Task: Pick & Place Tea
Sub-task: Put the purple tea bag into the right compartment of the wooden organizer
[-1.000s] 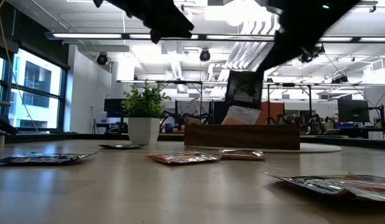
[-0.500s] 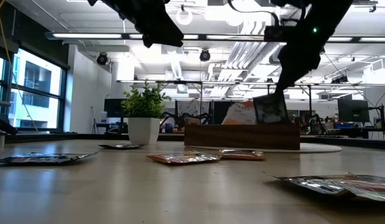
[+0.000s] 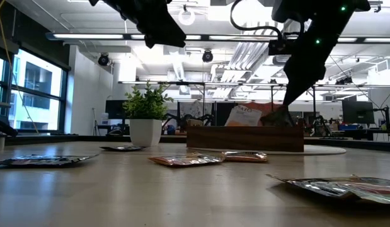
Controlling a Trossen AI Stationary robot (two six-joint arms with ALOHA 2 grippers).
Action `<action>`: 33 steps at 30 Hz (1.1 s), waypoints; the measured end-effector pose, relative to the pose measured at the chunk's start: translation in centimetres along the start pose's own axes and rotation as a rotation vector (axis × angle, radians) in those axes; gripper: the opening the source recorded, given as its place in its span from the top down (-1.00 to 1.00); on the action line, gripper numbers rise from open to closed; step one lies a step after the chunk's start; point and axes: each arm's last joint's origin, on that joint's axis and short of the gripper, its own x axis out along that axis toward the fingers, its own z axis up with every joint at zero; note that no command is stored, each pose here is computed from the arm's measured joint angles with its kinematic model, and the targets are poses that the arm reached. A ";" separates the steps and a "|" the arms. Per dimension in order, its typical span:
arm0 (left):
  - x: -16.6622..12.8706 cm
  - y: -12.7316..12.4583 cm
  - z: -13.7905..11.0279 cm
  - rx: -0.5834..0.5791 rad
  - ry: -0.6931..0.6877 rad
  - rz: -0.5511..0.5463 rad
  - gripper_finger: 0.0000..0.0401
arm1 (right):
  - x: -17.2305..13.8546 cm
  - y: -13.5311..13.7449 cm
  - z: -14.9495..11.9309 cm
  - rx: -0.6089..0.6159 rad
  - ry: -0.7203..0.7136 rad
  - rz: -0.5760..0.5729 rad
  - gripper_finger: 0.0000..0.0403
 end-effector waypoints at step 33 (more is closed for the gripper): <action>0.0 0.0 0.0 -0.113 -0.004 -0.001 0.23 | -7.2 18.1 -8.8 -0.414 0.260 0.742 0.16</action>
